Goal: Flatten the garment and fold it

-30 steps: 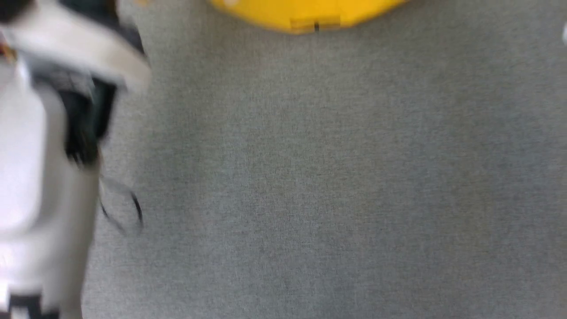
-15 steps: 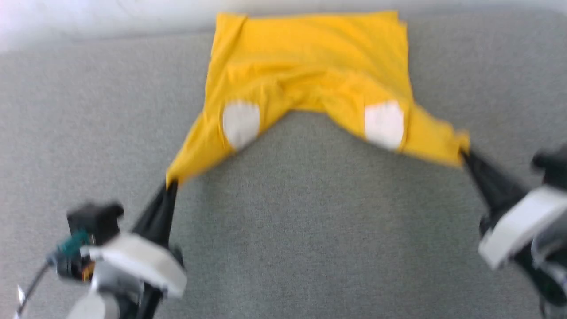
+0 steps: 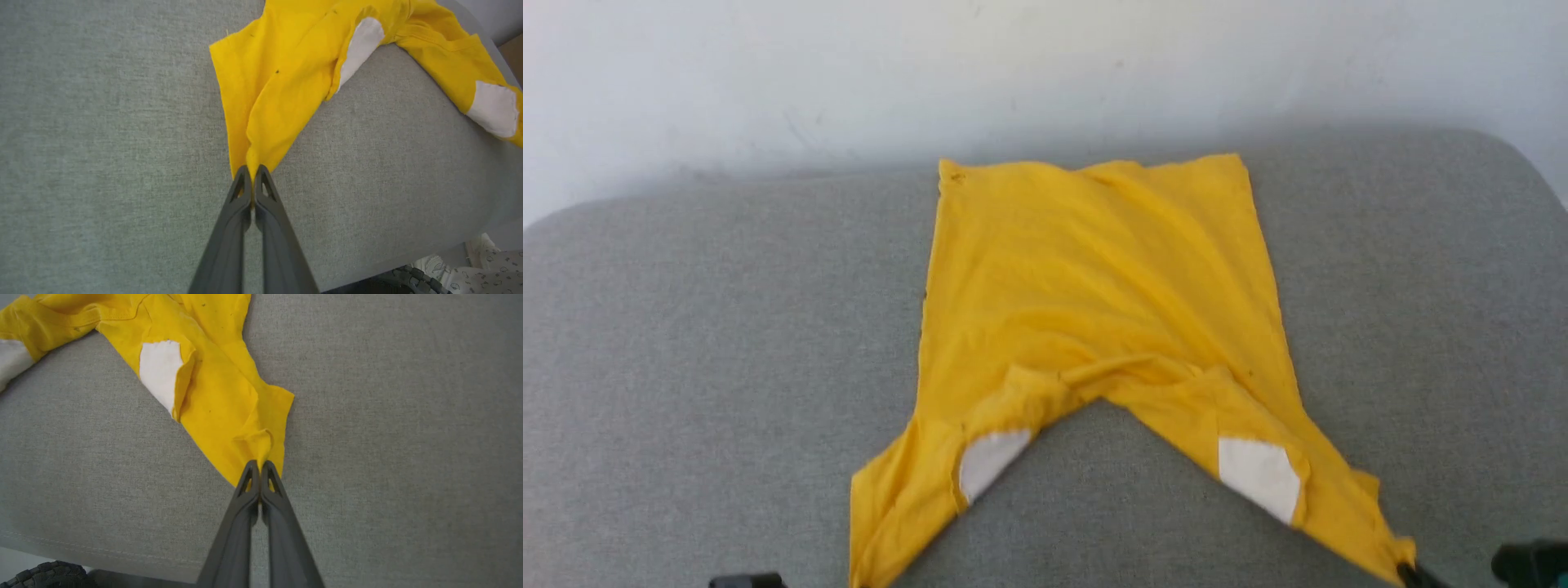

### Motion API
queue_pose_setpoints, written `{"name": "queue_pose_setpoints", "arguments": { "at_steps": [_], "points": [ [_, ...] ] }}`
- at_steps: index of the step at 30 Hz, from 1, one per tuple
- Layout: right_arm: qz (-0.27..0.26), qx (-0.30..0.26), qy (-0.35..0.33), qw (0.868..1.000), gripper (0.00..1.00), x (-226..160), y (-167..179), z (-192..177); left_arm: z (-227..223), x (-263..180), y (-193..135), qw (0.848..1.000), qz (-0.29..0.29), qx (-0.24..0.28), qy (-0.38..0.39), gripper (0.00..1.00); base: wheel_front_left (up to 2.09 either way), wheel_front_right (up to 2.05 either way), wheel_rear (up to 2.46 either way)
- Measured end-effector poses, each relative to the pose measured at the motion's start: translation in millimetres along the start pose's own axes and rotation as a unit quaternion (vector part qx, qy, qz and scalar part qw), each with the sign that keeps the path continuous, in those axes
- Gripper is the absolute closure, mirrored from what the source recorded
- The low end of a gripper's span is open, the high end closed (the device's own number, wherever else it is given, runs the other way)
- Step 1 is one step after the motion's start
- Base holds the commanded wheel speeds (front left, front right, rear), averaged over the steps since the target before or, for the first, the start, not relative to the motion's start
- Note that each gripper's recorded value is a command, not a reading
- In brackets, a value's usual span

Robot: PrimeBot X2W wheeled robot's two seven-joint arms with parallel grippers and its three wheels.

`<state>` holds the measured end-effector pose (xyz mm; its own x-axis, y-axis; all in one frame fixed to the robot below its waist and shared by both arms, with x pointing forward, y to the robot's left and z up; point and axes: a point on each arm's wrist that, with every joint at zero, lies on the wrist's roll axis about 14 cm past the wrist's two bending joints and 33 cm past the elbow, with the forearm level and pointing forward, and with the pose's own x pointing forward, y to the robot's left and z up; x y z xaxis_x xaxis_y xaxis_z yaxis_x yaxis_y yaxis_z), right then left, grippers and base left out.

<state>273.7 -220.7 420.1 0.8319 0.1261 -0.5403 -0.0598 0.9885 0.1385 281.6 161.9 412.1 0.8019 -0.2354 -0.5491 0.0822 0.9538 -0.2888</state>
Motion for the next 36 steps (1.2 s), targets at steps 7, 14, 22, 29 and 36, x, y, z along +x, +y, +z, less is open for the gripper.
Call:
{"name": "queue_pose_setpoints", "arguments": {
  "at_steps": [7,14,22,29,36],
  "points": [
    [-0.028,0.027,0.065,0.997,1.00,-25.8,-8.4,-54.0,-38.7,-23.0,16.9,0.997,0.029,-0.006,0.064,1.00,0.00,0.00,0.00],
    [-0.050,0.037,0.088,0.994,1.00,-34.8,-19.0,-68.6,-42.4,-34.1,33.4,0.995,0.058,-0.009,0.075,1.00,0.00,0.00,0.00],
    [-0.039,0.054,0.005,0.998,0.00,-16.1,-15.2,-12.4,-13.4,-29.2,20.9,0.999,0.041,-0.024,0.021,1.00,0.00,0.00,0.00],
    [-0.008,-0.011,-0.216,0.976,0.00,-8.8,-12.8,171.5,19.6,-18.1,15.8,0.999,0.035,-0.013,-0.022,1.00,0.00,0.00,0.00],
    [0.029,-0.052,-0.270,0.961,0.00,24.8,9.2,278.9,44.2,-0.6,3.7,0.999,0.019,-0.008,-0.048,1.00,0.00,0.00,0.00]
  ]
}}
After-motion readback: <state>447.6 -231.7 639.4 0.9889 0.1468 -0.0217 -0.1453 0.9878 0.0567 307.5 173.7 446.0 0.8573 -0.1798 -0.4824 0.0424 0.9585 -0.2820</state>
